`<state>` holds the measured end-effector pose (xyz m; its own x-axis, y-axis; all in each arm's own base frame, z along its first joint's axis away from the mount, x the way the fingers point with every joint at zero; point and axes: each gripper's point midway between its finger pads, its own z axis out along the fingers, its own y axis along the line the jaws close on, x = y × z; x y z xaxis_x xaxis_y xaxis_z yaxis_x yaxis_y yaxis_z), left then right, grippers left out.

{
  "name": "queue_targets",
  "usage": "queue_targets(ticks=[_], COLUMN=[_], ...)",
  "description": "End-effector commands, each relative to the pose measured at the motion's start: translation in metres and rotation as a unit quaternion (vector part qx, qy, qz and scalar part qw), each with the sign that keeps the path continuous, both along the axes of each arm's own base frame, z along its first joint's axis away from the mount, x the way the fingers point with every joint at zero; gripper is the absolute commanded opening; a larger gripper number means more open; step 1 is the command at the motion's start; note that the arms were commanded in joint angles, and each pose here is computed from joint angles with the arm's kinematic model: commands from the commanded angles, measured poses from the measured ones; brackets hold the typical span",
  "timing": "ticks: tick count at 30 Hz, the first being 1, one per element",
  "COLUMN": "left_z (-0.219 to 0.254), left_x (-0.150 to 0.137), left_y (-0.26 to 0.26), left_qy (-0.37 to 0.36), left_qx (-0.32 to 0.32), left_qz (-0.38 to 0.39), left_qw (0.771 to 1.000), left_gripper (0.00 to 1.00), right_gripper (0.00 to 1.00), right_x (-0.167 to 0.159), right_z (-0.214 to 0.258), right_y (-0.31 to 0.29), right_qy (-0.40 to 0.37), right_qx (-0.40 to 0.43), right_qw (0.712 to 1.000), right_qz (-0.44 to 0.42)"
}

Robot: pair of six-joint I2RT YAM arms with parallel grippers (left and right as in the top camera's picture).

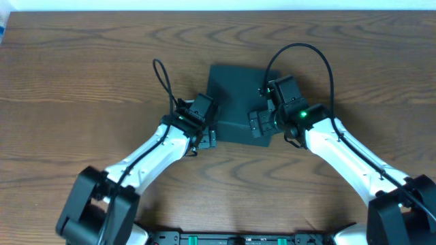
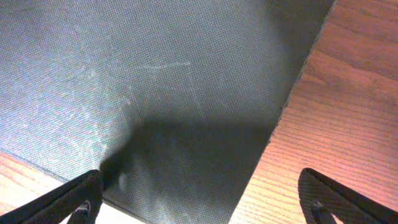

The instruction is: Pack container

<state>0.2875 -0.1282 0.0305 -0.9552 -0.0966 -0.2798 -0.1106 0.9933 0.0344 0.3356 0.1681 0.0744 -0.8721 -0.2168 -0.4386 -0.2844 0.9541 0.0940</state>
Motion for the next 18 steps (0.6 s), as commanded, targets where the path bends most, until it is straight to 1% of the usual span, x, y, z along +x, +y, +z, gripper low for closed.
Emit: queue_targets(ticks=[1, 5, 12, 18], left_z=[-0.013, -0.018, -0.015, -0.015], left_x=[0.000, 0.007, 0.024, 0.024], left_y=[0.004, 0.001, -0.009, -0.010], left_qy=[0.008, 0.000, -0.035, -0.034], left_qx=[0.019, 0.014, -0.005, -0.006], left_qz=[0.003, 0.003, -0.002, -0.004], left_qw=[1.000, 1.000, 0.999, 0.999], left_gripper=[0.95, 0.96, 0.95, 0.95], right_gripper=[0.99, 0.99, 0.99, 0.99], right_x=[-0.001, -0.001, -0.001, -0.001], right_z=[-0.013, -0.013, -0.013, -0.013], right_y=[-0.005, -0.005, -0.005, -0.005], right_qy=[0.010, 0.011, 0.011, 0.012], right_qx=[-0.022, -0.021, -0.021, -0.022], right_qw=[1.000, 1.000, 1.000, 1.000], right_qz=[-0.010, -0.010, -0.010, -0.010])
